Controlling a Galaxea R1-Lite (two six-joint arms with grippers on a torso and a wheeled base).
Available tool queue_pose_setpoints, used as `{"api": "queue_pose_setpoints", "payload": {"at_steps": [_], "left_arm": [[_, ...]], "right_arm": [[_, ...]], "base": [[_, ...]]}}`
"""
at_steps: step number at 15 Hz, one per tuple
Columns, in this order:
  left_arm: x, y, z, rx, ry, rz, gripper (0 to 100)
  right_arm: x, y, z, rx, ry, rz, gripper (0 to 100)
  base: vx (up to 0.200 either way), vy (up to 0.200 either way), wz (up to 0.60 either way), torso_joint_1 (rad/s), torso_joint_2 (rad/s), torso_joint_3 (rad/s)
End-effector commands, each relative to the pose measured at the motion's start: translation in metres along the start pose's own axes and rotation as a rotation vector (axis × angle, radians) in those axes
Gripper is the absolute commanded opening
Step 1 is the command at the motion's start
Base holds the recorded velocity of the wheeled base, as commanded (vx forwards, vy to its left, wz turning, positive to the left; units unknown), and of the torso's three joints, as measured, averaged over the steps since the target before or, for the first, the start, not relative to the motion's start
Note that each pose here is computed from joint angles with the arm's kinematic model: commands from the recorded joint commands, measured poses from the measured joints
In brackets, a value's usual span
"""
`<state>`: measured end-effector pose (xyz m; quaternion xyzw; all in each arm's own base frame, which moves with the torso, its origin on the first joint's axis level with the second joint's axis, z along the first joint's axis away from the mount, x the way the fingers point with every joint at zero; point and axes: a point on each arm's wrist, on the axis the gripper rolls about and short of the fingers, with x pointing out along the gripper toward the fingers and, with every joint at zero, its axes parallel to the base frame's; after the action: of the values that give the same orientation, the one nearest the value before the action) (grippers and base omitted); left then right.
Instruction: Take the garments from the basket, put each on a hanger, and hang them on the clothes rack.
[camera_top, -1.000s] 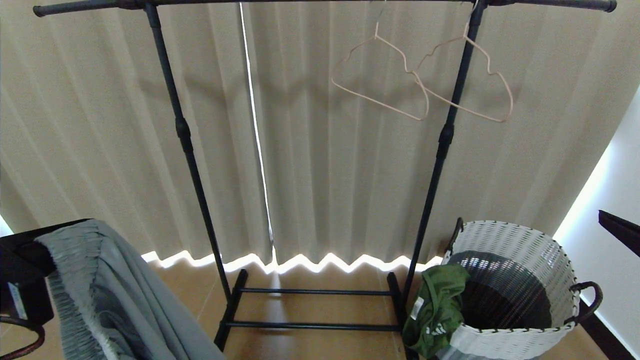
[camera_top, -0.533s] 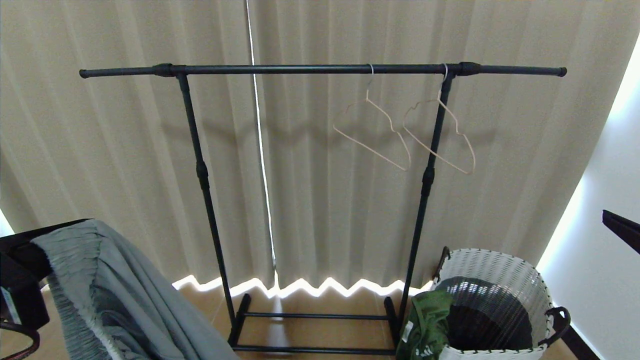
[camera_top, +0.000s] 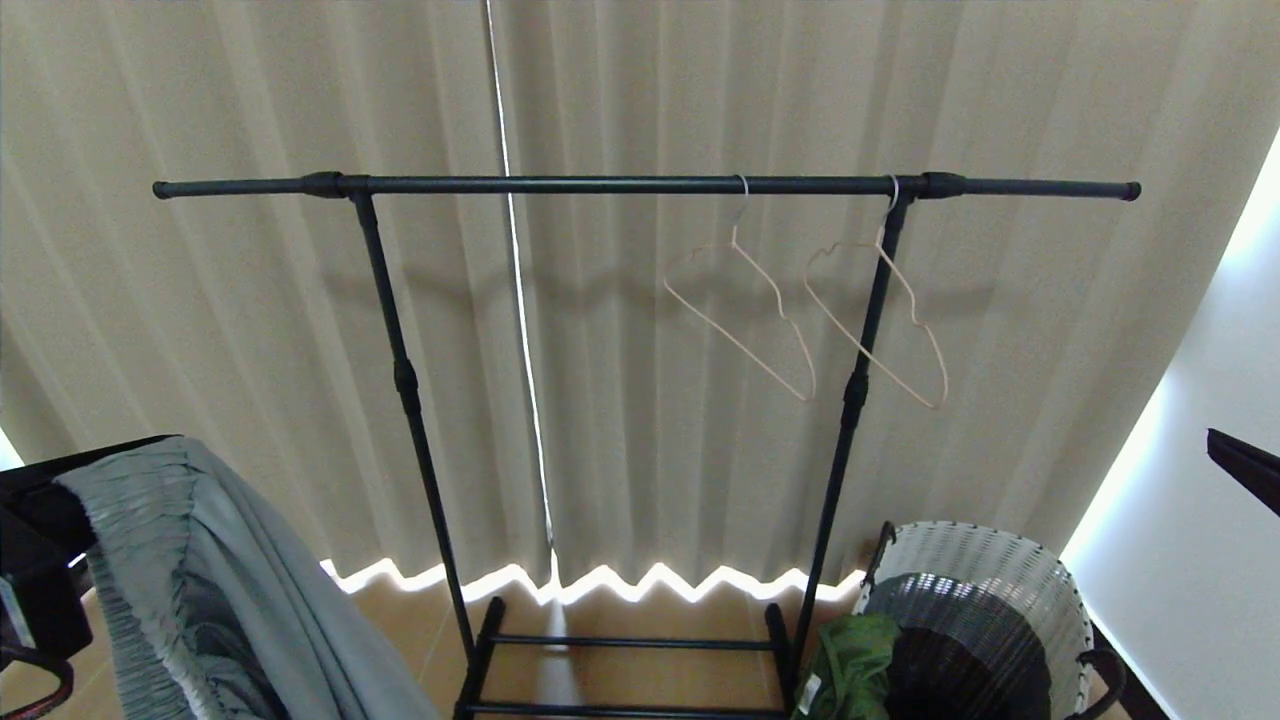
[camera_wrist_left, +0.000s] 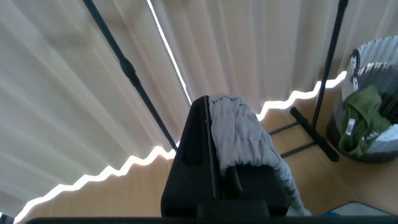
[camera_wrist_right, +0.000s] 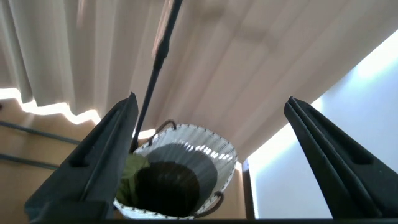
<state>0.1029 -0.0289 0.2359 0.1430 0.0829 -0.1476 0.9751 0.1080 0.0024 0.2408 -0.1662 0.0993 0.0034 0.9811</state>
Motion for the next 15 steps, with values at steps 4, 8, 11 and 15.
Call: {"api": "queue_pose_setpoints", "payload": {"at_steps": [4,8,11,15], "left_arm": [[0.0007,-0.0003,-0.0009,0.000,0.005,-0.001,0],[0.0021,-0.0012,-0.0045,-0.003,0.020,-0.004,0],[0.0029,-0.0008,-0.0031,-0.002,0.019,-0.002,0],[0.0036,-0.0011,-0.0050,-0.002,0.028,-0.003,0]], "right_arm": [[0.0018,0.0028,-0.0042,-0.008,0.012,0.033,100],[0.0061,0.0029,-0.0034,-0.007,0.022,0.036,100],[0.0066,0.0031,-0.0041,-0.007,0.026,0.038,100],[0.0086,0.0036,-0.0052,-0.007,0.035,0.041,100]], "base": [[0.000,0.000,0.00,0.251,-0.51,-0.267],[0.000,0.000,0.00,0.192,-0.40,-0.205],[0.133,0.000,0.00,0.037,-0.07,-0.037],[0.200,0.000,0.00,0.010,-0.01,-0.003]]}}
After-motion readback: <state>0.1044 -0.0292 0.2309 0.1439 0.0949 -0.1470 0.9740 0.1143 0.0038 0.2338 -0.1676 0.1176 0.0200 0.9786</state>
